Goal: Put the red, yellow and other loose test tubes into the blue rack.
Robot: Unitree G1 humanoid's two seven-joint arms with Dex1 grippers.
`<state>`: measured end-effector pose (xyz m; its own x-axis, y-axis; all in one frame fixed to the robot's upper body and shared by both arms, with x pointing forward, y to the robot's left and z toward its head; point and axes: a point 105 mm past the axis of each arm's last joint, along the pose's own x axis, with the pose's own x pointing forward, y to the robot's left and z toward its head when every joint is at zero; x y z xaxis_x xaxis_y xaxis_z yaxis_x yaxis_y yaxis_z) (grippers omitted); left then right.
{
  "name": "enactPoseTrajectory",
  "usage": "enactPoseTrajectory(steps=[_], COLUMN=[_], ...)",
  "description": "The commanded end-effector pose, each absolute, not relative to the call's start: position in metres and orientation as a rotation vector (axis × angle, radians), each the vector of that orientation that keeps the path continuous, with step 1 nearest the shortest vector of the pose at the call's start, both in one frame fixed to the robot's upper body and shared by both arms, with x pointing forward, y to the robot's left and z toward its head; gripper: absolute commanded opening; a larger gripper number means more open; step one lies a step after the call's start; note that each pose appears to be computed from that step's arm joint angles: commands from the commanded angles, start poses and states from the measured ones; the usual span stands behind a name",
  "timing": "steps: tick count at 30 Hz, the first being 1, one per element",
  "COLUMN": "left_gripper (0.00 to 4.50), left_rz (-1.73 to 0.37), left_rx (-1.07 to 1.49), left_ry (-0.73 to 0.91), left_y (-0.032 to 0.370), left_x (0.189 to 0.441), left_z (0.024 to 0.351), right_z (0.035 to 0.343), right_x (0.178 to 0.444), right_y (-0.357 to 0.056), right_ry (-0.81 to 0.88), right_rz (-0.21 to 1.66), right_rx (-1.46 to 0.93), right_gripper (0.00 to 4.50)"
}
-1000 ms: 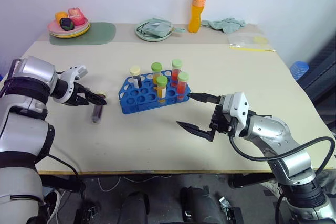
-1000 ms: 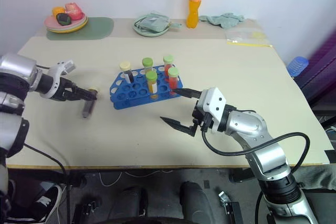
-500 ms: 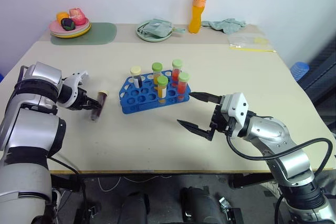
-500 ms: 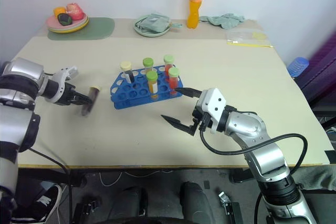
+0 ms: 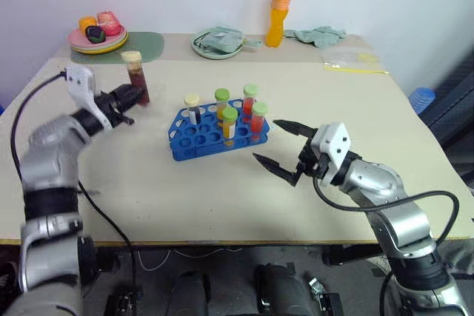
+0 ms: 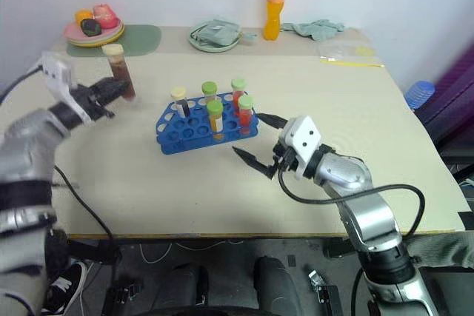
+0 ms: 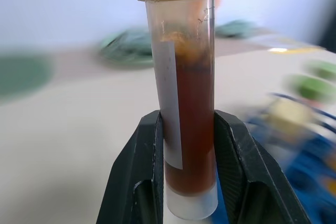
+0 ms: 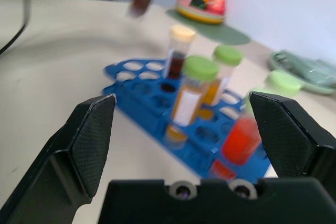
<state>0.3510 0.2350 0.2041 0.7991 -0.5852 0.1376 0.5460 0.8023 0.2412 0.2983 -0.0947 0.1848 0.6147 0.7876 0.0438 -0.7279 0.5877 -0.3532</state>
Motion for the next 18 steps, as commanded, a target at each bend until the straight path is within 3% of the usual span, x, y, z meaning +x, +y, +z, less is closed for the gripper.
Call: enactPoseTrajectory(steps=[1,10,18], left_gripper=[0.79,0.79,0.79], left_rz=[-0.665,-0.677,-0.707], left_rx=[0.338,0.443,0.387], left_ry=[-0.408,-0.506,-0.514], left_y=[0.207,0.169,0.138], left_x=[0.331,0.337,0.348], left_z=[0.222,0.184,0.156], right_z=[0.194,0.198,0.203], right_x=[0.299,0.298,0.298], right_y=[-0.094,-0.095,-0.094], right_ry=[-0.232,-0.220,-0.222], right_rz=[0.878,0.864,0.835], right_rx=[-0.313,-0.300,-0.294], right_gripper=[4.50,4.50,4.50])
